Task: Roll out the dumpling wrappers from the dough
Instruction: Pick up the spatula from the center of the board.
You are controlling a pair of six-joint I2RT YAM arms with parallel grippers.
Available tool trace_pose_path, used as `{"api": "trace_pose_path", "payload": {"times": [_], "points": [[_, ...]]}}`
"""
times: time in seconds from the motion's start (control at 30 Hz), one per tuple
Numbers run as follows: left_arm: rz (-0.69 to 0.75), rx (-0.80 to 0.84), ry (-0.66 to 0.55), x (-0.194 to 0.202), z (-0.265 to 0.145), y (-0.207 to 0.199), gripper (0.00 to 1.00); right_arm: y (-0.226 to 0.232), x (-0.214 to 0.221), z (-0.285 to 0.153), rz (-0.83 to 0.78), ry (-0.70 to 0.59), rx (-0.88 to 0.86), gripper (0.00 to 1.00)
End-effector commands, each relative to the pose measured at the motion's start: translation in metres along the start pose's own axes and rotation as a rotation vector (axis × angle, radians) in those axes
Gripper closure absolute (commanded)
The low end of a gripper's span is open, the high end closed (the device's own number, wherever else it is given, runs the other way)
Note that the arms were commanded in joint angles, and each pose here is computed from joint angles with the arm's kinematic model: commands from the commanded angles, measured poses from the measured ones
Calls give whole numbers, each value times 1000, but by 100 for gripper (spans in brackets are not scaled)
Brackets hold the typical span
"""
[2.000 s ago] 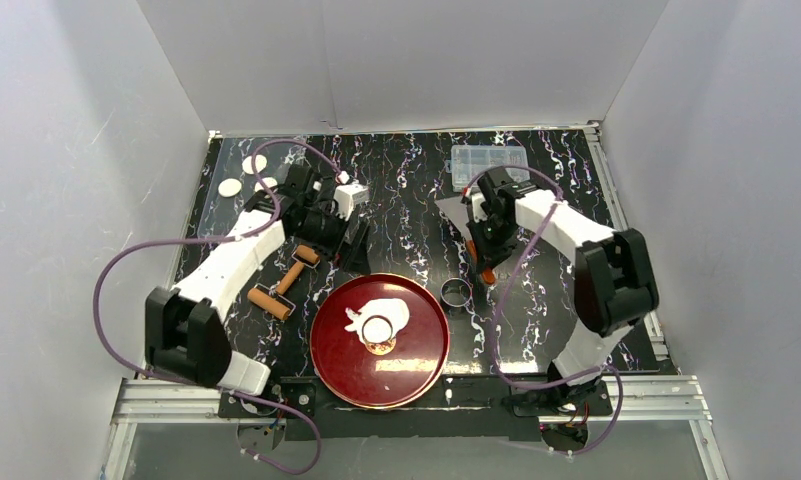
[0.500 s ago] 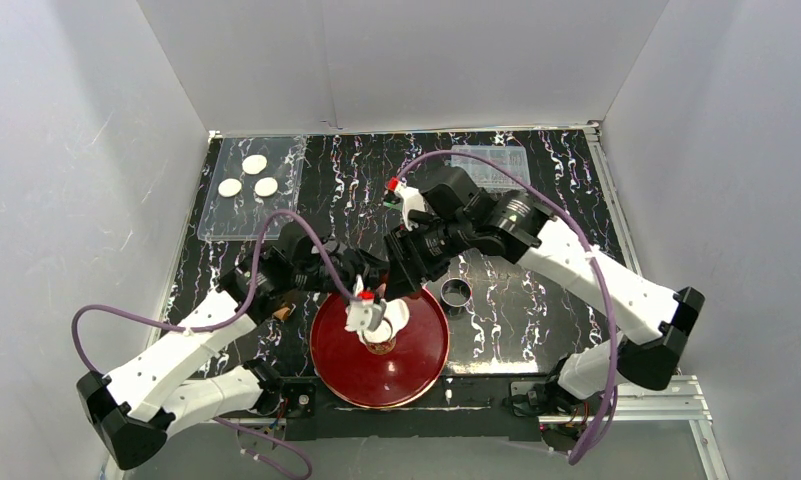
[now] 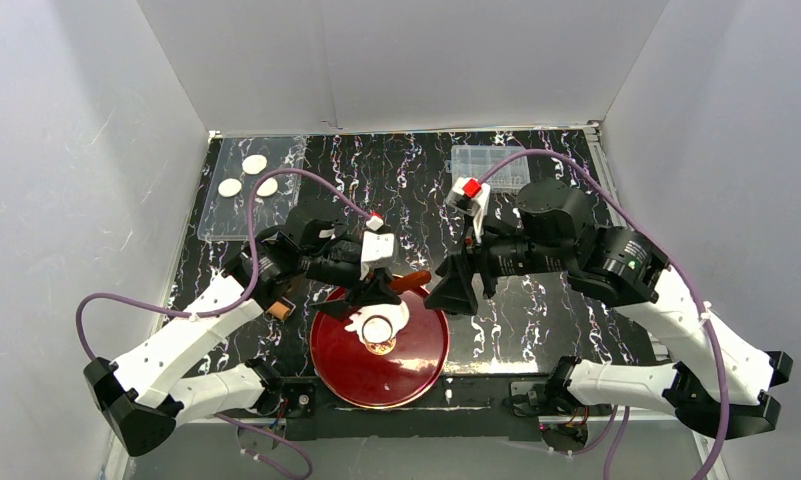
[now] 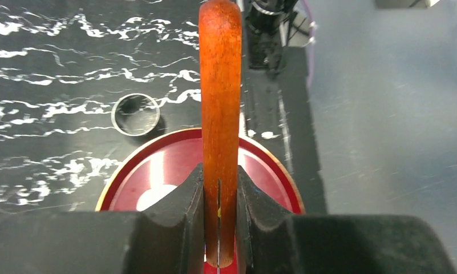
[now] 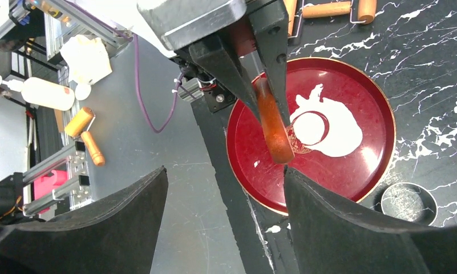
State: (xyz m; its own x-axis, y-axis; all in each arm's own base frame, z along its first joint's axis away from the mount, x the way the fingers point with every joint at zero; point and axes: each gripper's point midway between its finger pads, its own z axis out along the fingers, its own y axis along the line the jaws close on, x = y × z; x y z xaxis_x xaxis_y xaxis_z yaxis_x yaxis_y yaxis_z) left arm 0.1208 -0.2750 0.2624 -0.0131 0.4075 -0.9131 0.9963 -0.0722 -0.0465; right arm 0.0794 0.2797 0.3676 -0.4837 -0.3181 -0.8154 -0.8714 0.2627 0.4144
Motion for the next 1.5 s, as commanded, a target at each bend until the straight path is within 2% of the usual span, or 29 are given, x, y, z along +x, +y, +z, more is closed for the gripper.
{"api": "trace_pose_path", "payload": {"times": [0.0,0.17,0.3,0.37,0.5,0.57,0.73,0.83,0.9,0.93,0.97,1.13,1.17,1.23,1.33,1.37,1.47], "points": [[-212,93,-80,-26,-1,-22,100,-5,4,21,-28,34,-29,19],[-211,125,-110,-31,-3,-29,100,-10,4,33,-23,46,-14,18],[-200,127,-113,-30,-3,-30,100,-15,1,42,-22,60,-6,22],[-196,129,-114,-30,-3,-30,100,-11,1,46,-24,56,-41,30],[-189,138,-120,-32,-4,-32,100,-6,4,54,-13,69,-93,54],[-185,137,-123,-33,-4,-32,100,-6,6,56,-10,77,-96,60],[-182,137,-131,-34,-3,-31,100,-6,9,59,-8,91,-111,56],[-182,145,-138,-36,-2,-31,100,-7,10,63,-2,97,-111,61],[-181,143,-139,-35,-2,-30,100,-6,8,63,-4,85,-120,77],[-179,143,-139,-36,-2,-31,100,-5,8,64,-2,83,-123,93],[-174,141,-140,-36,-3,-30,100,-5,8,64,4,81,-122,99],[-147,148,-121,-27,-5,-34,98,-10,11,56,18,37,-79,99],[-145,160,-114,-23,-6,-37,89,-13,11,53,18,15,-59,99],[-156,170,-98,-12,-6,-42,57,-20,10,47,26,-27,-8,99],[-166,140,-73,-3,-6,-40,13,-29,16,43,56,-17,46,99],[-165,123,-68,-2,-7,-38,3,-31,18,44,68,-6,59,99],[-155,40,-56,-1,-9,-24,2,-40,27,48,108,33,105,99]]}}
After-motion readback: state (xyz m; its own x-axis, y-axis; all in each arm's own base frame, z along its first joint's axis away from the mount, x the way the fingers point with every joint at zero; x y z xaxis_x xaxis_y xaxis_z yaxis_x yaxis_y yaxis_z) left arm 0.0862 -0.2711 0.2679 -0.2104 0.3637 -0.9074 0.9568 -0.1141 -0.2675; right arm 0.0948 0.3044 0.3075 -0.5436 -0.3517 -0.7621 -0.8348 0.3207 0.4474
